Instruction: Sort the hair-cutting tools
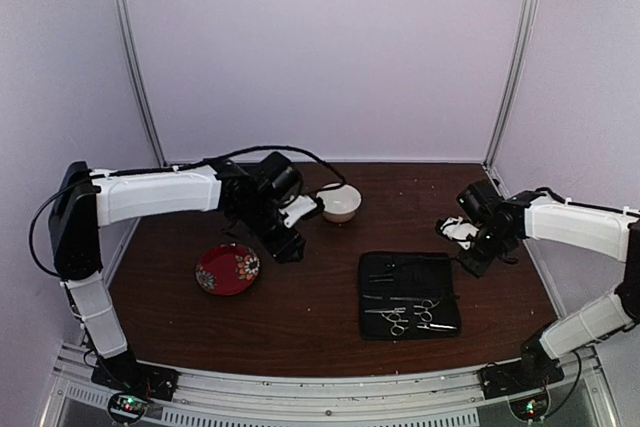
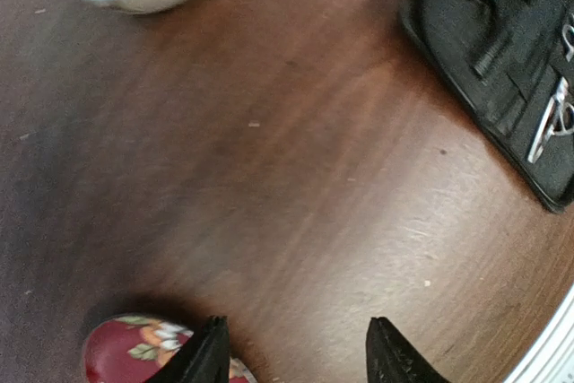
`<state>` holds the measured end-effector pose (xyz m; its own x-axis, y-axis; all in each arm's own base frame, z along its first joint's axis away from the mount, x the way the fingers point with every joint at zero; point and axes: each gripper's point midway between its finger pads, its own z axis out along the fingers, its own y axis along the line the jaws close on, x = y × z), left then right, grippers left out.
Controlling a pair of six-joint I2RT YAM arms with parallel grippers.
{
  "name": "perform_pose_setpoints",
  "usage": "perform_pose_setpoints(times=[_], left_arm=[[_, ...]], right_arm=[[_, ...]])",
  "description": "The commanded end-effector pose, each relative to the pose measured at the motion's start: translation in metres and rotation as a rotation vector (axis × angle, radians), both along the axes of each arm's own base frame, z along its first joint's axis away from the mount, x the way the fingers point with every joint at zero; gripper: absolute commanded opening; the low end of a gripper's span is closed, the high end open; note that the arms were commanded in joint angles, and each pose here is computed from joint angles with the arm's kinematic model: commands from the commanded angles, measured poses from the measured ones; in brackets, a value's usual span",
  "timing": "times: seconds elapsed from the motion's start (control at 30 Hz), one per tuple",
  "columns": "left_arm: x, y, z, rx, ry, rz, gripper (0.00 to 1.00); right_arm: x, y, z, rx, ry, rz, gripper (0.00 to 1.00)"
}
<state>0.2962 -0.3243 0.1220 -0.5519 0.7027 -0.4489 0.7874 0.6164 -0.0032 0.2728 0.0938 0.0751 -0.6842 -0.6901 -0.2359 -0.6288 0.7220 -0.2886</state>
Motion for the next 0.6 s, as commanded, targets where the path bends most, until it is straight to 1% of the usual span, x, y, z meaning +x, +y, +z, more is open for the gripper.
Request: perform_pose_setpoints(times=[0.0,0.07,0.23,0.3,0.37,0.47,0.5,0.57], left_arm=[[-0.020,-0.039,-0.015,-0.020,0.038,-0.025,0.53],[-0.027,-0.052,-0.024,-0.050,0.090,-0.028,0.51],[-0.034,-0.076,-0.041,-0.093,0.159,-0.027,0.38],[-0.035,-0.083,-0.046,-0.105,0.182,-0.019,0.28],[-0.038,-0.090,-0.051,-0.113,0.208,-0.028,0.15],[-0.039,-0.096,-0.054,-0.122,0.229,-0.021,0.02],[-0.039,-0.097,-0.055,-0.126,0.236,-0.016,0.00],[-0.038,-0.101,-0.056,-0.131,0.246,-0.004,0.00]], right_arm=[[-0.009,-0.041,0.002,-0.077,-0.060,-0.024,0.00],[-0.016,-0.051,-0.003,-0.095,-0.062,-0.026,0.00],[-0.019,-0.049,-0.011,-0.083,-0.044,0.004,0.00],[-0.018,-0.046,-0.015,-0.080,-0.027,0.025,0.00],[-0.017,-0.044,-0.020,-0.083,-0.011,0.032,0.00],[-0.015,-0.043,-0.024,-0.085,-0.001,0.037,0.00],[-0.013,-0.042,-0.023,-0.081,-0.006,0.038,0.00],[-0.012,-0.040,-0.021,-0.074,-0.012,0.048,0.00]])
